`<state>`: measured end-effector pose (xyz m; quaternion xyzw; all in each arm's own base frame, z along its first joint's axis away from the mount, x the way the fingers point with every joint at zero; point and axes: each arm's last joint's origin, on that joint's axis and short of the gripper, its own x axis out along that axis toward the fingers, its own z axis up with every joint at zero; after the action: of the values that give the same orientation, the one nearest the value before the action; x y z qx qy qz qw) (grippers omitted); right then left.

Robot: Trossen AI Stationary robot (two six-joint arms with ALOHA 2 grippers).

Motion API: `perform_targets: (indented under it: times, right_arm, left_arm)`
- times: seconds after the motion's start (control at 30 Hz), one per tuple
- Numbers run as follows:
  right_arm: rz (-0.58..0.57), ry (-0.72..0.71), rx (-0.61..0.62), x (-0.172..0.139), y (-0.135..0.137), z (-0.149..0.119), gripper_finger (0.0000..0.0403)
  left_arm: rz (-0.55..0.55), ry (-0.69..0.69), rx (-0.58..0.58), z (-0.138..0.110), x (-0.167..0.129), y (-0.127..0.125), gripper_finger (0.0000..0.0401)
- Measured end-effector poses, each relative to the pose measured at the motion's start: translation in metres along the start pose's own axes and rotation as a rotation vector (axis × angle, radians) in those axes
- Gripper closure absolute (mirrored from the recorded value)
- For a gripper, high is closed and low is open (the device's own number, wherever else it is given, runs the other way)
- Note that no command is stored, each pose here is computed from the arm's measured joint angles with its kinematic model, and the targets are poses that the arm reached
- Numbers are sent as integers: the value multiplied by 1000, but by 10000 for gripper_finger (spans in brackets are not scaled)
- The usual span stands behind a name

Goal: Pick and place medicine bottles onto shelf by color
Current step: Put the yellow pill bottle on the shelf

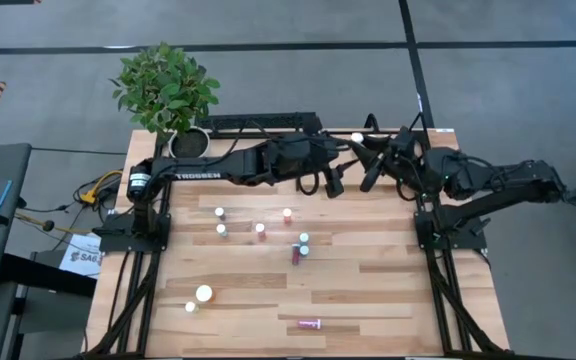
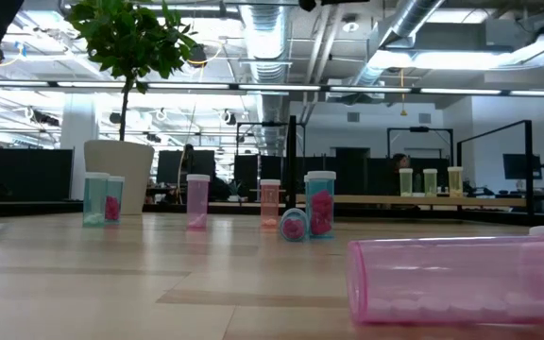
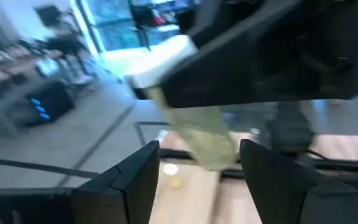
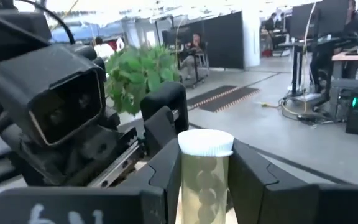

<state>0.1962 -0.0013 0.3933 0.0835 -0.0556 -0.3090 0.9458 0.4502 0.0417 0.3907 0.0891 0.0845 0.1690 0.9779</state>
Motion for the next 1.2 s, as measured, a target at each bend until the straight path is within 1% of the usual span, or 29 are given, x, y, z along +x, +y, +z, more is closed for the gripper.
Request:
perform_targets:
  times: [0.07, 0.23, 0.5, 0.6, 0.77, 0.9, 1.03, 1.2]
  right_arm:
    - [-2, -15, 11, 1, -1, 2, 280]
    - [6, -18, 13, 3, -3, 3, 280]
    - [9, -27, 21, 3, -3, 4, 280]
    - [26, -26, 22, 3, -2, 4, 280]
    - [34, -37, 8, 3, -2, 5, 280]
    - [37, -105, -39, 2, -2, 13, 280]
    - [46, -139, -34, 1, -2, 17, 280]
    - [58, -139, -35, 2, -1, 17, 280]
  left_arm:
    - [2, -28, 18, 3, 0, 1, 190]
    - [-51, -82, 32, 7, 0, -1, 190]
    - [-56, -91, 38, 8, 0, -1, 190]
    - [-56, -94, 36, 8, 0, -1, 191]
    - [-36, -113, 0, 11, -1, 0, 212]
    - [16, -116, -55, 11, -1, 3, 233]
    - [22, -137, -95, 13, 0, 4, 238]
    - [10, -155, -96, 15, -1, 4, 239]
